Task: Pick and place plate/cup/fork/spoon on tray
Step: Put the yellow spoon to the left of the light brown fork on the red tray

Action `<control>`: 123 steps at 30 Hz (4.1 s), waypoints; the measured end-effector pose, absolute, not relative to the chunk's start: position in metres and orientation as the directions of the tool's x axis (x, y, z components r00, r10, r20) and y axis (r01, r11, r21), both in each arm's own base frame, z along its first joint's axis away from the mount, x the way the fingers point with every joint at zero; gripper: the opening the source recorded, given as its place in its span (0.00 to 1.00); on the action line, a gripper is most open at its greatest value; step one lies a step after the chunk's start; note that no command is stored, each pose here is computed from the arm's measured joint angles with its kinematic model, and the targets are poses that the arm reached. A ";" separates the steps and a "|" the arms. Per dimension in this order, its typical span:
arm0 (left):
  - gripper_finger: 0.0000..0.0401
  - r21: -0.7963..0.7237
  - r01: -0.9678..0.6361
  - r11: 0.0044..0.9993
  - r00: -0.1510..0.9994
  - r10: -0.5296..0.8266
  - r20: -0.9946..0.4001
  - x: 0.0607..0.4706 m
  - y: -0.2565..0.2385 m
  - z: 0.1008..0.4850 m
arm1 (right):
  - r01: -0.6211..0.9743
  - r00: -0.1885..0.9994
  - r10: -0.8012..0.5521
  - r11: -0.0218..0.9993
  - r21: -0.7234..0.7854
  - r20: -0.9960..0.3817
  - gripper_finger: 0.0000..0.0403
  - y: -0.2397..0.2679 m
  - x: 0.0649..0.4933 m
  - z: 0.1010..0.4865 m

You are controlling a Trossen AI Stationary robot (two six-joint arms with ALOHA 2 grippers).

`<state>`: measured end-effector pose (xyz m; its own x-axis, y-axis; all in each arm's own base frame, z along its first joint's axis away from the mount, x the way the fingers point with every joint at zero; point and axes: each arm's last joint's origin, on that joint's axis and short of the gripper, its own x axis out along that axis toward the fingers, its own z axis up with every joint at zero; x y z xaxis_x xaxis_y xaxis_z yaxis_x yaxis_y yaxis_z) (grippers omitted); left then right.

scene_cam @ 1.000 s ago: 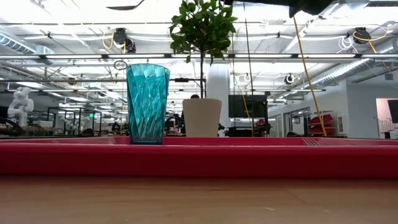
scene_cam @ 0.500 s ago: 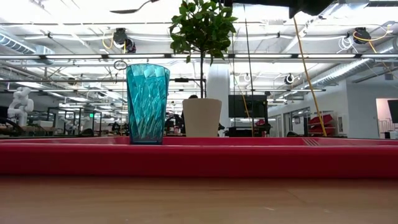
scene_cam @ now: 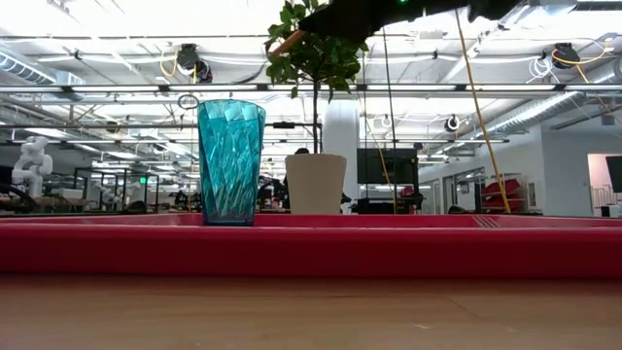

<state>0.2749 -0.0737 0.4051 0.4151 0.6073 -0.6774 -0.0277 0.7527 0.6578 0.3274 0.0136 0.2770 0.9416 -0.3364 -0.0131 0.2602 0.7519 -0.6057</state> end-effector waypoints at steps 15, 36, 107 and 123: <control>0.30 0.617 -0.418 0.667 0.535 0.730 -0.425 0.236 -0.063 0.449 | 0.538 0.705 -0.663 0.731 -0.419 -0.251 0.14 0.056 0.257 0.283; 0.30 0.351 -0.004 0.937 0.962 0.099 -0.256 0.214 -0.044 0.407 | 0.650 0.597 -0.589 0.753 -0.103 -0.544 0.14 0.094 0.228 0.227; 0.30 0.225 -0.047 0.973 0.997 0.031 0.076 0.204 -0.042 0.329 | 0.200 0.418 -0.372 0.928 -0.316 -0.829 0.32 0.132 0.252 0.138; 0.30 0.249 -0.069 0.966 0.997 0.056 0.058 0.204 -0.042 0.327 | 0.404 0.470 -0.152 0.913 0.059 -0.870 0.36 0.057 0.273 0.212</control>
